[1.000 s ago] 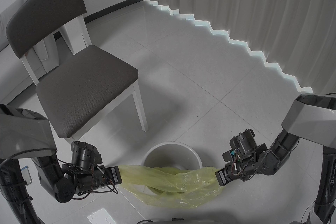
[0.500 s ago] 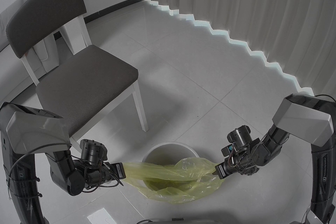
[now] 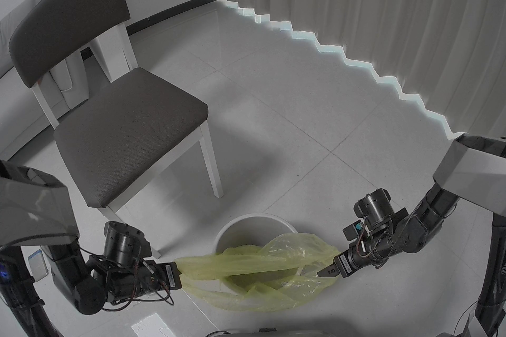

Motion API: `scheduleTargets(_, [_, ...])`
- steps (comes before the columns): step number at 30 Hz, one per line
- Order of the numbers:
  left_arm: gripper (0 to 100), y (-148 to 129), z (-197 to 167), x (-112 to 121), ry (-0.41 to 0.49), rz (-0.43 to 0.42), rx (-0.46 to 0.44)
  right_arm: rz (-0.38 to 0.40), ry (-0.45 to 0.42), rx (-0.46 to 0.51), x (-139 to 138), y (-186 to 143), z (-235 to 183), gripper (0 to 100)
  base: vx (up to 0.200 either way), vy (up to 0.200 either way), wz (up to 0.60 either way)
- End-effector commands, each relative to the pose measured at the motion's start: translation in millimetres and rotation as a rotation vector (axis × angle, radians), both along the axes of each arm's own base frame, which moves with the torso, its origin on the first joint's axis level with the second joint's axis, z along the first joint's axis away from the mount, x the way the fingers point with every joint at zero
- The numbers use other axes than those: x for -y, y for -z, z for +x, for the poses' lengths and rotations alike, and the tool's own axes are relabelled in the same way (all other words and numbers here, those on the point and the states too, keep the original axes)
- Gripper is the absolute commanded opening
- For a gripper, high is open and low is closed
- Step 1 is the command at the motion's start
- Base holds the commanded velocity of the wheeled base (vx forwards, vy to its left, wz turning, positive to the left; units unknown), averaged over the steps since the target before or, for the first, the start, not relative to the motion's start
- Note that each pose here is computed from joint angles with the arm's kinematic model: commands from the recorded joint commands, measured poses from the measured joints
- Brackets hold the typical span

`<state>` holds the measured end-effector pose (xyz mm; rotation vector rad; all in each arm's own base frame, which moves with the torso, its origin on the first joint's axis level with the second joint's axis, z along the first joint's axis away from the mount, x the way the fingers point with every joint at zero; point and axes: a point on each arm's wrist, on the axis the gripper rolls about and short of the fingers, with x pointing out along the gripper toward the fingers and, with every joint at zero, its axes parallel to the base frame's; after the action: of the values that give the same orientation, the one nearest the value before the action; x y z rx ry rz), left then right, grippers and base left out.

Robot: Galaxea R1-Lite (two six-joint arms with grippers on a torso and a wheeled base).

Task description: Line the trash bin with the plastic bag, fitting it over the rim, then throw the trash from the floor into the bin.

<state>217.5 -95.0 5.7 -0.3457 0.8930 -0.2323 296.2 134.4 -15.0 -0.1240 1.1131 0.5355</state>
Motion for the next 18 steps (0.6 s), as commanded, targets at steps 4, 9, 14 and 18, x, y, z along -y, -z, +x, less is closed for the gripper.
scheduleTargets(4, [0,-19,-45,0,0.014,-0.058,-0.022,0.022,-0.014,0.044,0,-27,-11,100,0.0,0.0,0.0])
scheduleTargets(9, [0,8,-17,10,-0.01,-0.031,-0.059,0.027,-0.023,0.05,-6,-27,-9,100,0.0,0.0,0.0])
scheduleTargets(14, [0,33,11,24,0.005,-0.022,-0.04,0.025,-0.02,0.047,-6,-26,-8,100,0.0,0.0,0.0])
scheduleTargets(18, [0,47,27,27,0.015,0.003,-0.029,0.023,-0.02,0.043,-8,-22,-5,100,0.0,0.0,0.0])
